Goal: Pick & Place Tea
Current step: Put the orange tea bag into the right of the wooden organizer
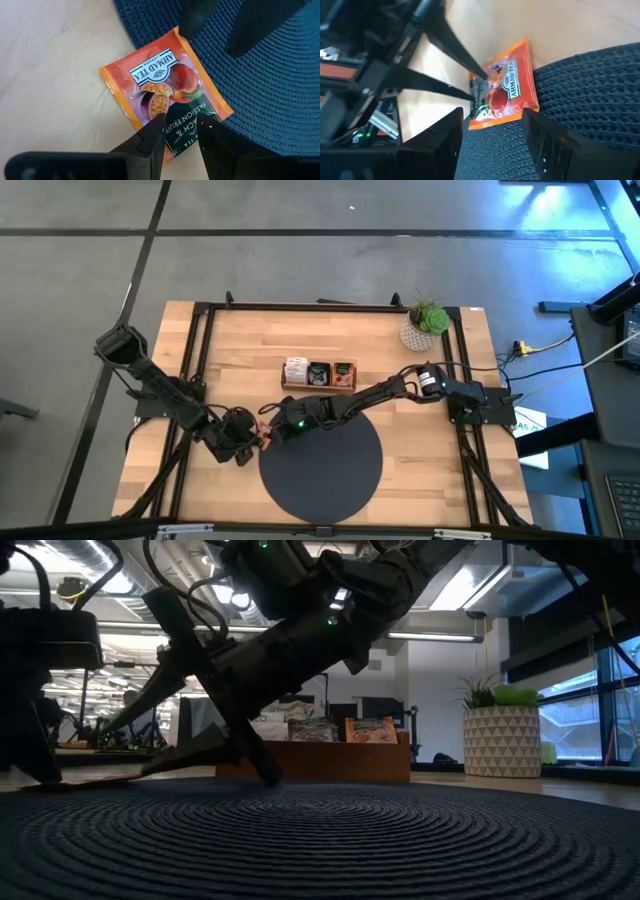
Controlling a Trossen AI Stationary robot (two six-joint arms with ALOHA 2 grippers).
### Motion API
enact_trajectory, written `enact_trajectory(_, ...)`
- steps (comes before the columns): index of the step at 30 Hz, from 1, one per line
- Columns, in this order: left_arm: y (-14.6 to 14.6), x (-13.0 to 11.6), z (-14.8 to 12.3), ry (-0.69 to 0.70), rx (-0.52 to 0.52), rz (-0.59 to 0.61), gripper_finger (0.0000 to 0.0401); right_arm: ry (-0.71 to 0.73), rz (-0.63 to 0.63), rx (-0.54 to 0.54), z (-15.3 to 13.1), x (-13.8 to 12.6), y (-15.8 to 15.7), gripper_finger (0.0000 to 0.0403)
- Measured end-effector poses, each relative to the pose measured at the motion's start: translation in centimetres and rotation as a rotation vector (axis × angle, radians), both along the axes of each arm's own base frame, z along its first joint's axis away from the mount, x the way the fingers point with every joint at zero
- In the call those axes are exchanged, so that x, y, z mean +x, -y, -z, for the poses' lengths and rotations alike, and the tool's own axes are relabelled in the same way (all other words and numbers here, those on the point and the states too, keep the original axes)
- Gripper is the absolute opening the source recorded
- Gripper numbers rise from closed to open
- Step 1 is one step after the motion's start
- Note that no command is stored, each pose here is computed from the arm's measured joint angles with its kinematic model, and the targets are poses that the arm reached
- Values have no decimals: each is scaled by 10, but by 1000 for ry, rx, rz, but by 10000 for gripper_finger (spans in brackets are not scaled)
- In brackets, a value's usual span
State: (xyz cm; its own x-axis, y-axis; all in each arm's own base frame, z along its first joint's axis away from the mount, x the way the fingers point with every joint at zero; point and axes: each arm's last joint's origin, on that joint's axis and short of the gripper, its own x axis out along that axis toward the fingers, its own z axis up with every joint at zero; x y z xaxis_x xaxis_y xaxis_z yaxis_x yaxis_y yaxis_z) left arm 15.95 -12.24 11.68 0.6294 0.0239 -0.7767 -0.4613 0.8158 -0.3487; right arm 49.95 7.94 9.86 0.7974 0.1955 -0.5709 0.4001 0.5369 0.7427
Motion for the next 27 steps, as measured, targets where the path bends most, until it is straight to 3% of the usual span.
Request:
enact_trajectory(7,1,0,1,-50,-57,74,104,-28,-2,-46,2,-1,1,204)
enact_trajectory(11,3,-1,0,-31,-37,74,106,-74,-5,-74,-6,4,1,197)
enact_trajectory(20,-6,5,0,10,12,-10,107,-93,-20,-101,-9,6,2,138)
enact_trajectory(27,-5,7,-1,18,10,24,109,-92,-2,-91,-9,6,4,100)
